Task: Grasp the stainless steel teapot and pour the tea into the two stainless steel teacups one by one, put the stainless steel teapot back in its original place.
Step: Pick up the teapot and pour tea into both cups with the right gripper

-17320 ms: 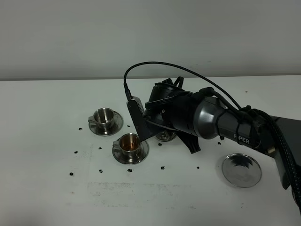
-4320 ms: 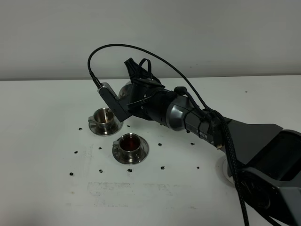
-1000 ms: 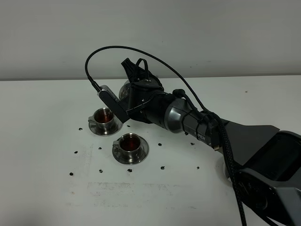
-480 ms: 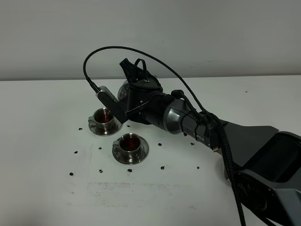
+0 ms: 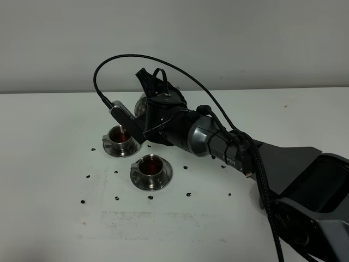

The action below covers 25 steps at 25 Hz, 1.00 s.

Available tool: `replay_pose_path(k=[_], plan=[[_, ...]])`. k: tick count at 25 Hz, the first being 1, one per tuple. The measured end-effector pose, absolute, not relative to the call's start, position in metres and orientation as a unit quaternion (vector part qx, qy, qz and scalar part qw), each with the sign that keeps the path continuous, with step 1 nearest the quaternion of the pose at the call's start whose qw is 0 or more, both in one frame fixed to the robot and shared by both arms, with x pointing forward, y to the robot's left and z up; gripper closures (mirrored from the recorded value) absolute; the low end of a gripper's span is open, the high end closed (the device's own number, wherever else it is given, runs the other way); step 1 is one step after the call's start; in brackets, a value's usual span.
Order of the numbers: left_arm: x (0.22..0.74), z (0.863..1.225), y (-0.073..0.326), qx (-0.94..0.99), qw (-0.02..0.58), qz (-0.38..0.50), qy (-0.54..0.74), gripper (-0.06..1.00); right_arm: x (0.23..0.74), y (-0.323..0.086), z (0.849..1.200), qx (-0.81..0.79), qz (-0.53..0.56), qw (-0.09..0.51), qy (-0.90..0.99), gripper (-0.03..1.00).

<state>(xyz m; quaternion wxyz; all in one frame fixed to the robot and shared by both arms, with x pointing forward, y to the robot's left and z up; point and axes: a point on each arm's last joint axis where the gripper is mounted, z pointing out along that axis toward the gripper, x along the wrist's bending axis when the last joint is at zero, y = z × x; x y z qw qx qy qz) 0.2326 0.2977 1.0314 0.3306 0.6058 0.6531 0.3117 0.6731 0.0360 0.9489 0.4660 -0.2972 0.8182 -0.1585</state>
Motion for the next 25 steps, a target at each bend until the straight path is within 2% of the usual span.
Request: replay_pose_path(k=[25], plan=[[0.2326,1.0314,0.2977,0.606,0.331,0.312,0.653,0.44,0.6742,0.0362,0.9514,-0.309,-0.172,0.476,0.805,0.77]])
